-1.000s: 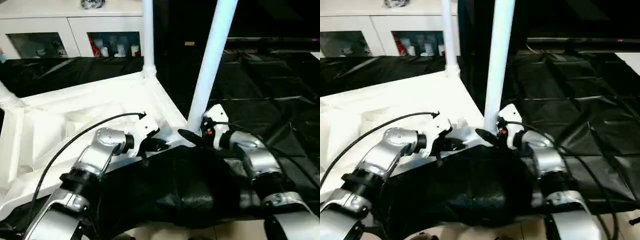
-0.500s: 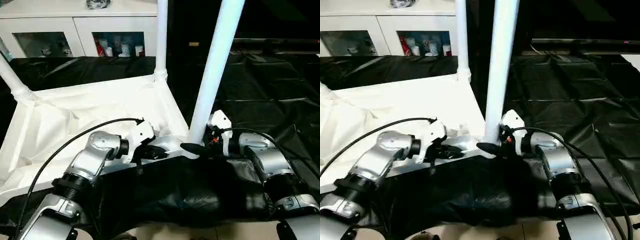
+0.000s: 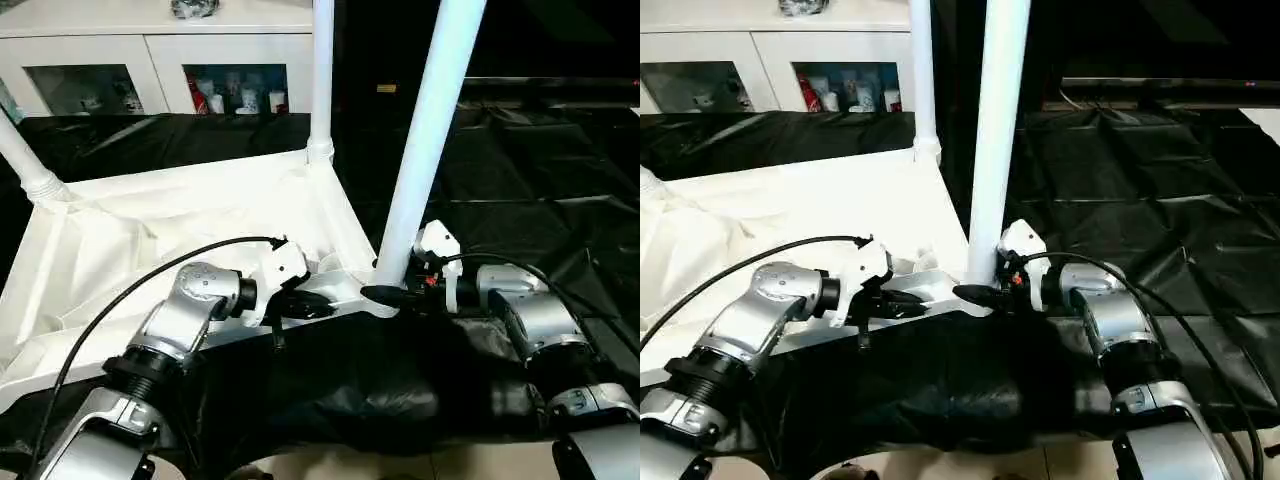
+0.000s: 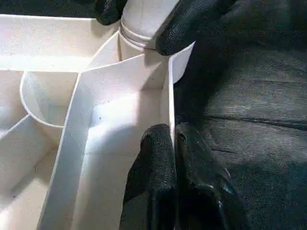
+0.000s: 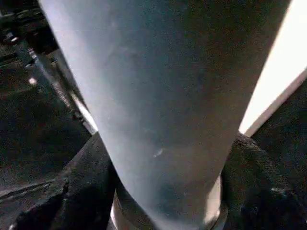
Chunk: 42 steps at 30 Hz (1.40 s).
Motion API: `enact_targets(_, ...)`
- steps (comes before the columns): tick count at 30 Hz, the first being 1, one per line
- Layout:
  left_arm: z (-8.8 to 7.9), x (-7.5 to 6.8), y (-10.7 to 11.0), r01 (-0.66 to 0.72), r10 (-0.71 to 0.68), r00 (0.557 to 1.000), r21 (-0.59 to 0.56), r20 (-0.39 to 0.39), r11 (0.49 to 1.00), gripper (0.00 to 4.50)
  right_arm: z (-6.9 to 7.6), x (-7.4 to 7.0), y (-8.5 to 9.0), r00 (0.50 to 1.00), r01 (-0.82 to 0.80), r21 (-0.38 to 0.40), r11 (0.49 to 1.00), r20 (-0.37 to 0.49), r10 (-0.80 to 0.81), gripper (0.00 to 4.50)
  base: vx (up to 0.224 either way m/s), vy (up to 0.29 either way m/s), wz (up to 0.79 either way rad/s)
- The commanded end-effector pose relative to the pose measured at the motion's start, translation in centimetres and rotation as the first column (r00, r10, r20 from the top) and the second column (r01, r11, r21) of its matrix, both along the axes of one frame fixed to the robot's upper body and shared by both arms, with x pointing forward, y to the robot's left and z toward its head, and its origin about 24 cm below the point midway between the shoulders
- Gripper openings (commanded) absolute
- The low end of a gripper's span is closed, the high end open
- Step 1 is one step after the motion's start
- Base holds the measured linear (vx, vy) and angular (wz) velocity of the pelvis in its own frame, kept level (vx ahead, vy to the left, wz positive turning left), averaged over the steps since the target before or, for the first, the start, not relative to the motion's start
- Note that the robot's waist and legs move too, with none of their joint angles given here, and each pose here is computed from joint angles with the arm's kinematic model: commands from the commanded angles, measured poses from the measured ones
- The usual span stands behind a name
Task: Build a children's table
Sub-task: Rotate leg to tighten
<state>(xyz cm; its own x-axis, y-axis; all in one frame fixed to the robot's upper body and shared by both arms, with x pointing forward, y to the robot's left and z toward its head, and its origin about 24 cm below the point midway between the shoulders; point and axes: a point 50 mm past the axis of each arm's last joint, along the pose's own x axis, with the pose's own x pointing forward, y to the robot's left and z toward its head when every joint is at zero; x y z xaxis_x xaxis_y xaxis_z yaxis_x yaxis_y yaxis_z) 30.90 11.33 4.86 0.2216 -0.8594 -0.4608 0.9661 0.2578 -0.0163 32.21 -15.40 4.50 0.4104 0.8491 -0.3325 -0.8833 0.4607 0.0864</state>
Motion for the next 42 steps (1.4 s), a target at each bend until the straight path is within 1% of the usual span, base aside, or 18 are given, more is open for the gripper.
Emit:
enact_targets(1,0.2,1.2,-1.1,-0.11,0.11,0.994,-0.01,0.019,0.994,0.0,-1.3,0.1,1.3,0.992,0.12,0.024,0.993,-0.035,-0.119,2.61,0.0,0.0,0.0)
enact_targets(3,0.4,1.9,-2.0,-0.169,0.17,0.985,-0.015,0.035,0.985,0.0,-2.1,0.4,2.0,0.97,0.238,0.022,0.971,-0.046,-0.237,2.59,0.0,0.0,0.0)
enact_targets(6,0.8,2.8,-3.3,-0.24,0.241,0.969,-0.025,0.055,0.97,0.0,-2.9,0.7,3.3,0.937,0.345,0.023,0.938,-0.062,-0.343,2.58,0.0,0.0,0.0)
enact_targets(8,1.0,3.1,-4.0,-0.258,0.26,0.964,-0.034,0.062,0.966,0.0,-3.1,0.8,4.1,0.923,0.382,0.024,0.924,-0.065,-0.38,2.58,0.0,0.0,0.0)
enact_targets(10,1.4,3.4,-5.6,-0.266,0.27,0.96,-0.059,0.072,0.962,0.0,-3.1,1.3,6.1,0.882,0.471,0.032,0.882,-0.062,-0.468,2.58,0.0,0.0,0.0)
enact_targets(11,1.4,3.4,-5.7,-0.266,0.269,0.96,-0.06,0.073,0.962,0.0,-3.0,1.4,6.2,0.88,0.474,0.032,0.88,-0.061,-0.471,2.58,0.0,0.0,0.0)
enact_targets(14,1.5,3.2,-6.3,-0.235,0.24,0.968,-0.069,0.076,0.97,0.0,-2.6,1.4,7.7,0.896,0.444,0.064,0.894,-0.046,-0.442,2.58,0.0,0.0,0.0)
enact_targets(15,1.5,3.2,-6.4,-0.221,0.226,0.971,-0.072,0.077,0.973,0.0,-2.4,1.3,8.1,0.905,0.425,0.084,0.901,-0.044,-0.423,2.92,0.0,0.0,0.0)
enact_targets(16,1.5,3.1,-6.3,-0.206,0.212,0.974,-0.073,0.079,0.976,0.0,-2.1,1.4,8.3,0.912,0.41,0.102,0.906,-0.045,-0.407,2.92,0.0,0.0,0.0)
enact_targets(18,1.5,3.0,-6.2,-0.195,0.2,0.976,-0.072,0.081,0.978,0.0,-2.0,1.4,8.3,0.917,0.399,0.116,0.91,-0.047,-0.396,3.27,0.0,0.0,0.0)
enact_targets(20,1.3,2.7,-5.3,-0.155,0.161,0.984,-0.072,0.079,0.985,0.0,-1.5,1.4,7.7,0.939,0.343,0.14,0.929,-0.039,-0.341,3.37,0.0,0.0,0.0)
enact_targets(23,1.3,2.4,-4.7,-0.127,0.133,0.988,-0.078,0.074,0.989,0.0,-1.4,1.4,6.8,0.951,0.308,0.124,0.943,-0.014,-0.309,3.72,0.0,0.0,0.0)
enact_targets(25,1.3,2.1,-4.1,-0.089,0.095,0.993,-0.086,0.07,0.992,0.0,-1.2,1.3,5.9,0.964,0.265,0.107,0.958,0.002,-0.266,3.79,0.0,0.0,0.0)
enact_targets(30,1.2,1.2,-2.9,-0.003,0.008,0.998,-0.083,0.06,0.997,0.0,-0.6,0.6,3.9,0.995,0.099,0.086,0.991,0.024,-0.101,3.79,0.0,0.0,0.0)
enact_targets(36,1.1,0.5,-2.2,0.064,-0.061,0.998,-0.078,0.032,0.995,0.0,-0.4,-0.2,2.1,1.0,-0.019,0.057,0.998,0.01,0.019,3.79,0.0,0.0,0.0)
enact_targets(38,1.0,0.2,-1.9,0.09,-0.089,0.996,-0.074,0.021,0.993,0.0,-0.2,-0.4,1.6,0.999,-0.048,0.06,0.997,-0.002,0.048,3.54,0.0,0.0,0.0)
enact_targets(40,0.9,-0.1,-1.5,0.113,-0.113,0.994,-0.061,0.006,0.992,0.0,-0.2,-0.8,1.2,0.997,-0.078,0.053,0.996,-0.018,0.079,3.54,0.0,0.0,0.0)
enact_targets(42,0.8,-0.1,-1.4,0.116,-0.116,0.993,-0.058,0.002,0.991,0.0,-0.2,-0.9,1.2,0.996,-0.087,0.052,0.995,-0.024,0.088,3.3,0.0,0.0,0.0)
